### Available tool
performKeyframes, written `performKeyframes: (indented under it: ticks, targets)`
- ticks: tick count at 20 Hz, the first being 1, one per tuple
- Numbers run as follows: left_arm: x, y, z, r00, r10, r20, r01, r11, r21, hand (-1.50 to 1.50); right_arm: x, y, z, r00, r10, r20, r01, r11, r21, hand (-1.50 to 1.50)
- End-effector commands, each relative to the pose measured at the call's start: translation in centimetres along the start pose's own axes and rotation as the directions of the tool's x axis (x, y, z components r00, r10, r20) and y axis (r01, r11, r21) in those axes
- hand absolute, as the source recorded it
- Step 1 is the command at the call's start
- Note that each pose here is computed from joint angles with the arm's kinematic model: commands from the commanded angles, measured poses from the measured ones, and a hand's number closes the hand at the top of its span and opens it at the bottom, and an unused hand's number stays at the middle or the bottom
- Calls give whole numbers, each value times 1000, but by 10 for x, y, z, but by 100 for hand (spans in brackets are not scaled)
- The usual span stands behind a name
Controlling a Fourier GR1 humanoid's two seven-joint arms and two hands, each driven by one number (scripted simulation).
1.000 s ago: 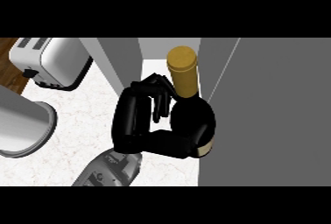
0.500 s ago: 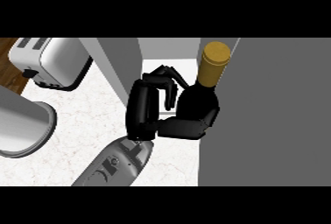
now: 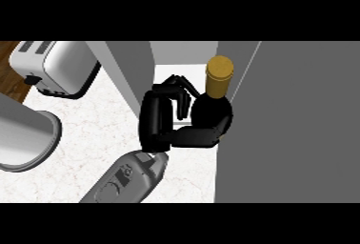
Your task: Pick up the wine, place it into the cabinet and close the cabinet
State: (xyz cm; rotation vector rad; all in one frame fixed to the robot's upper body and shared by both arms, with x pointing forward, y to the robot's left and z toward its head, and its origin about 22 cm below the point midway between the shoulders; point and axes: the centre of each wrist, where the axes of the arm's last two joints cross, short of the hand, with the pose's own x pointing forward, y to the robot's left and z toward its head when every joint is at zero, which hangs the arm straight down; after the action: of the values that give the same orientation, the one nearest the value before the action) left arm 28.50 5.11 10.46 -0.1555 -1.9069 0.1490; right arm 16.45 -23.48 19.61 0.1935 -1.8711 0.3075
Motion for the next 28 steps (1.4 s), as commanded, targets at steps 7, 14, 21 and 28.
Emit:
performKeyframes:
  ticks: [7,14,21,28]
  targets:
    - [-62,22,11,991,-136,-8,137,990,20,150,25,-4,24,996,-22,84,19,999,44,-150]
    - [-68,28,1,988,-153,31,152,988,28,150,24,6,17,997,-18,76,17,1000,9,-150]
    - [-82,51,-14,987,-163,9,162,983,84,150,24,-4,19,997,-15,73,13,1000,29,-150]
    - [-86,52,-37,990,-139,-15,140,987,83,150,15,3,16,997,-47,67,47,999,0,-150]
